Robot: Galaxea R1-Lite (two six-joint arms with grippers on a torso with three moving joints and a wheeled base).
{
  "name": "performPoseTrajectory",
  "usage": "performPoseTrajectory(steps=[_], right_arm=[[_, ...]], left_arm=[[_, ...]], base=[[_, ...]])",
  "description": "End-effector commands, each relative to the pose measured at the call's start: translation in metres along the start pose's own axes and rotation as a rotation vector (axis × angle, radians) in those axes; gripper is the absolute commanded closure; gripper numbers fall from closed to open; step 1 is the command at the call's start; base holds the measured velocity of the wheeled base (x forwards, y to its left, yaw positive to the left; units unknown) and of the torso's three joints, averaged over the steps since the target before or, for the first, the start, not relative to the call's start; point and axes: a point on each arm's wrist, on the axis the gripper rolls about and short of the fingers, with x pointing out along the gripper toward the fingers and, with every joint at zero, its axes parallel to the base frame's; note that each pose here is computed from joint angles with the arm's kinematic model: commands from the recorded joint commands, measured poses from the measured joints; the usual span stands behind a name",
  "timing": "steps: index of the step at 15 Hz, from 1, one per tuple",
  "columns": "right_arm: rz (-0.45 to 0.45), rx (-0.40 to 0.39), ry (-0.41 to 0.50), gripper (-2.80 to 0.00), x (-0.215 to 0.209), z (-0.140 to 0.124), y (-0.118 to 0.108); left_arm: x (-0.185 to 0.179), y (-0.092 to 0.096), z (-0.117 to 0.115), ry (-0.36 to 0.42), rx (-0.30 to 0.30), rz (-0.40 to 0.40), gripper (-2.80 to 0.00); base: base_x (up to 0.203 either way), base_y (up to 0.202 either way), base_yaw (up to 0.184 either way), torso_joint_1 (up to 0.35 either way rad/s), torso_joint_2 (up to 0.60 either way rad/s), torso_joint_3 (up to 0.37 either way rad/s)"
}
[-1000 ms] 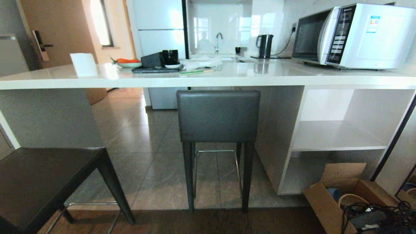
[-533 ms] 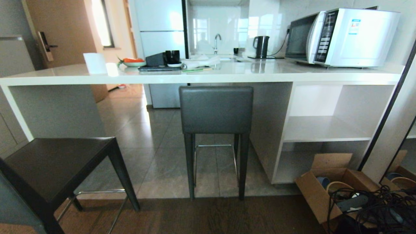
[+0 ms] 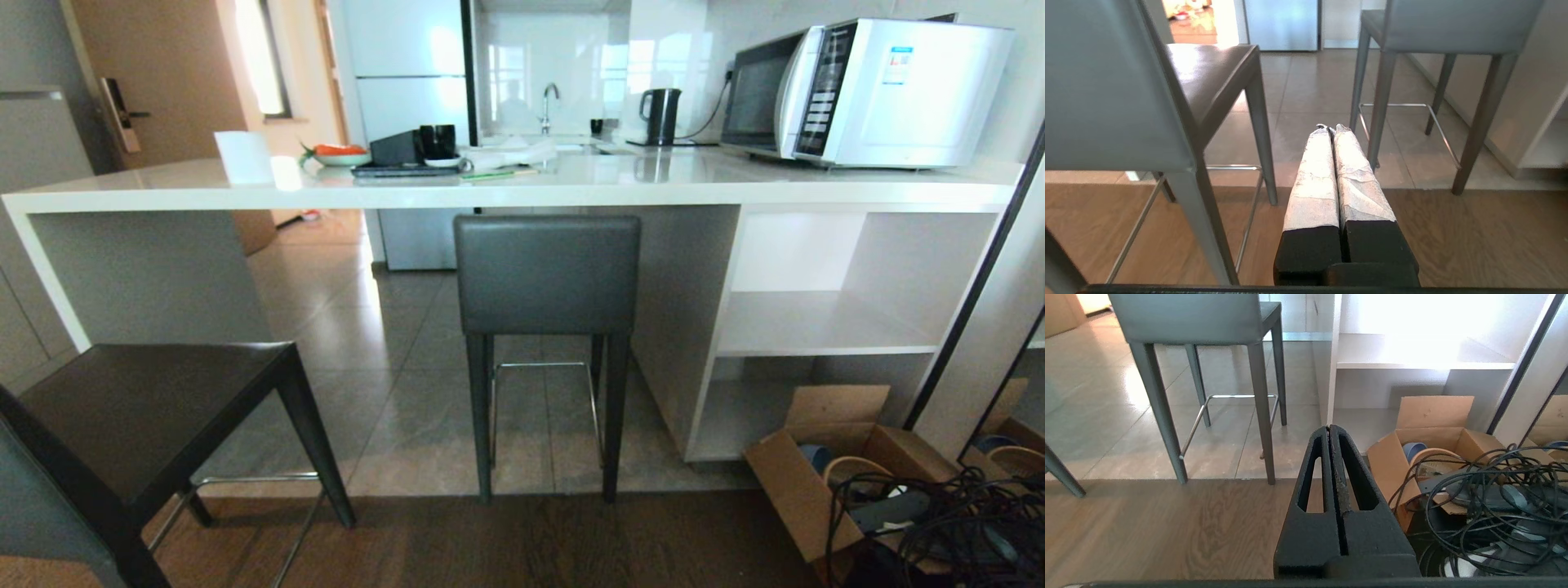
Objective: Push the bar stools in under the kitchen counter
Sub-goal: Push the gray chair back under the dining table
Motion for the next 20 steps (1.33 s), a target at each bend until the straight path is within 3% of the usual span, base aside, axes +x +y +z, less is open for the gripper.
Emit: performPoseTrajectory(steps=[1, 20], right_arm=[[0.000, -0.001, 0.011, 0.00, 0.0008, -0.0025, 0.0001], [0.000, 0.009, 0.010, 0.00, 0.0008, -0.0025, 0.0001]], left_arm=[[0.0007, 0.0000, -0.0024, 0.008, -0.001, -0.001, 0.00], [0.0007, -0.0001, -0.0023, 0.007, -0.003, -0.004, 0.00]], base=[[0.006, 0.048, -0.008, 0.005, 0.00, 0.002], [0.000, 0.191, -0.001, 0.002, 0.00, 0.002]])
